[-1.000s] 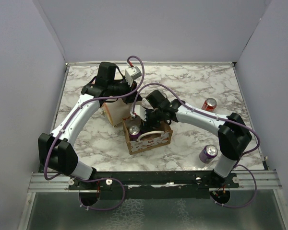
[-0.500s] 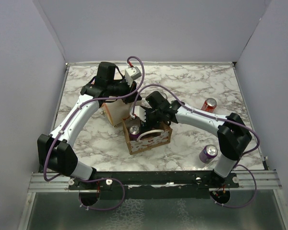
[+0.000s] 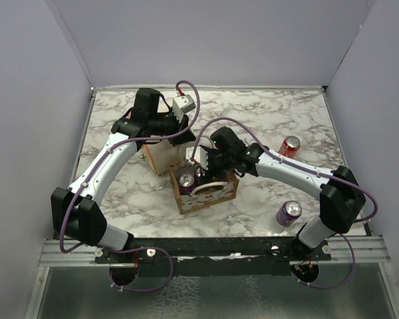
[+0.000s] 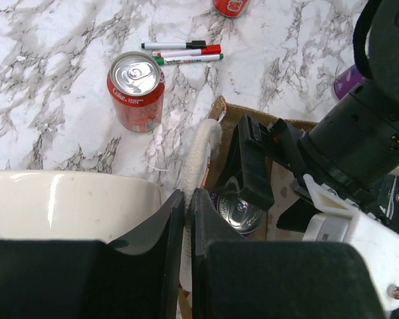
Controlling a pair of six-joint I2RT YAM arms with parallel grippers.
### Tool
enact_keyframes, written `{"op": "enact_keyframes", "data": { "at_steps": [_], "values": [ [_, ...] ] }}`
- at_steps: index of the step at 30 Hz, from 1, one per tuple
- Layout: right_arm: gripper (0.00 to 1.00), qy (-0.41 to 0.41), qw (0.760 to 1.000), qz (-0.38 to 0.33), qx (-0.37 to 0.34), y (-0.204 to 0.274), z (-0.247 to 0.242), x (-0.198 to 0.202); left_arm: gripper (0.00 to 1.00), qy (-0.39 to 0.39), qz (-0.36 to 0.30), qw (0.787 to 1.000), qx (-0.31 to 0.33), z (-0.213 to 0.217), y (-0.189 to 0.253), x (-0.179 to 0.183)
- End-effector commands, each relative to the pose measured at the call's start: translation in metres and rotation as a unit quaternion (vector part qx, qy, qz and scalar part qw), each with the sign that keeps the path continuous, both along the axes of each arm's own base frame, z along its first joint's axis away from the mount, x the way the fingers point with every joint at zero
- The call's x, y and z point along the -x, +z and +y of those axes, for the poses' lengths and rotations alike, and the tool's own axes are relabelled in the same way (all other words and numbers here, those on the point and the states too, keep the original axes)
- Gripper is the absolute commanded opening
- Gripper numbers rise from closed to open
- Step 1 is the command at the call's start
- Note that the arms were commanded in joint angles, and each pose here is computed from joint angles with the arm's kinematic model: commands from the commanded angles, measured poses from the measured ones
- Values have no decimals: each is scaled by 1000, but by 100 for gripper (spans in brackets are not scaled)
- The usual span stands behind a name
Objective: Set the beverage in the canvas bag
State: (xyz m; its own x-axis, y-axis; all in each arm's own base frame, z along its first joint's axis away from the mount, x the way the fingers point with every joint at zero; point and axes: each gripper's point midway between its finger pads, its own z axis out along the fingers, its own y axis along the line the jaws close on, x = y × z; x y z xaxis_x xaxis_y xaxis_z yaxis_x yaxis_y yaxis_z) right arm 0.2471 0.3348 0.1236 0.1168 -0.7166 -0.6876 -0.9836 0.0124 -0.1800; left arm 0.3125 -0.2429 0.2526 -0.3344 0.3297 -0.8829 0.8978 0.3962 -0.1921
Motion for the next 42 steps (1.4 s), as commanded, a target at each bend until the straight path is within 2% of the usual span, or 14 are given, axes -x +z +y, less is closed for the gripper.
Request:
{"op": "enact_keyframes", "data": {
  "at_steps": [1,13,25,30,36,42],
  "values": [
    [80,6,999,-22,-39,23,8,0,0,-2,-18,1000,1,1,7,3],
    [79,-21,996,-31,-81,59,-2,-15,0,-13,-17,1000,10,-1,11,7],
    [78,-37,991,19,-124,81,-19,-23,0,-19,-25,999,9,0,11,10],
    [78,-44,988,19,-145,101,-29,-28,0,-22,-24,999,11,-1,10,11],
    [77,-93,982,11,-161,123,-65,-41,0,-18,-26,999,6,1,8,10],
    [77,-191,966,17,-172,124,-136,-66,0,-20,-21,1000,8,-1,8,10]
  ]
}}
